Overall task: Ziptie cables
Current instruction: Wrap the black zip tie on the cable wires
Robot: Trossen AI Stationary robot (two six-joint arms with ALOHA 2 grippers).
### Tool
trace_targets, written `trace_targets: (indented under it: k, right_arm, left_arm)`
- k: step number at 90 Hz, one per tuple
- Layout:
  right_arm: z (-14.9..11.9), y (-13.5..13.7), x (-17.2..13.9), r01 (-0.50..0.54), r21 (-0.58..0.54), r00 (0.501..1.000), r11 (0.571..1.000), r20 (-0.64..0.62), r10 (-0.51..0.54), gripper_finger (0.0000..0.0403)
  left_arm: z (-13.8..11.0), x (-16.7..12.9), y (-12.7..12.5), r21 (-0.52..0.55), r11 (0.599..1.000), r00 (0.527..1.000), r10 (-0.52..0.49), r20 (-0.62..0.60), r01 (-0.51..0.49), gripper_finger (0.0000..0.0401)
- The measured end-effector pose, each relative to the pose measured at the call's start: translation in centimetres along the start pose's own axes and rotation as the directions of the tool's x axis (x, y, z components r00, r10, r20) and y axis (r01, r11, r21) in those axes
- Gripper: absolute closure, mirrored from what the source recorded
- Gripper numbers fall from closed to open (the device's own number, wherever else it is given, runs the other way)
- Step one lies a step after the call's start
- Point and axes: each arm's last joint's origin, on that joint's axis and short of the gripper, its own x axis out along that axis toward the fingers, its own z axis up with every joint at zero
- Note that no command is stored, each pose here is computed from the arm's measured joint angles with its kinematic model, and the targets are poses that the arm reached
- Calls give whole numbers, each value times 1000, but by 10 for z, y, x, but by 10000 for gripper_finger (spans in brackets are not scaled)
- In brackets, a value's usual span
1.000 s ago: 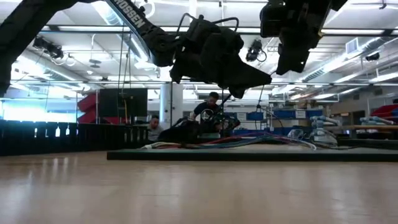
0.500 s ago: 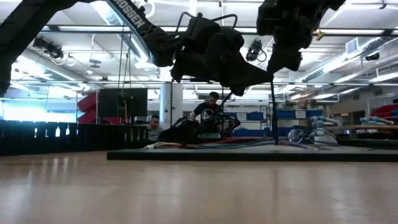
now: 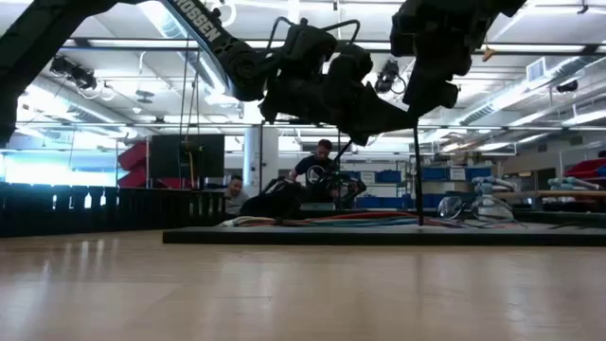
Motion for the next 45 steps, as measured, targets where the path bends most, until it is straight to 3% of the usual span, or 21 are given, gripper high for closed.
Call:
trace_targets:
  k: [18,45]
  right_arm:
    - [1,-2,-1,86,-57,996,995,32,-84,203]
    - [0,-2,-1,75,-78,997,994,23,-73,322]
  left_arm:
    - [0,0,1,-2,1000,1000,6,-4,-6,401]
    - [-1,0,1,-3,1000,1000,8,-6,-8,401]
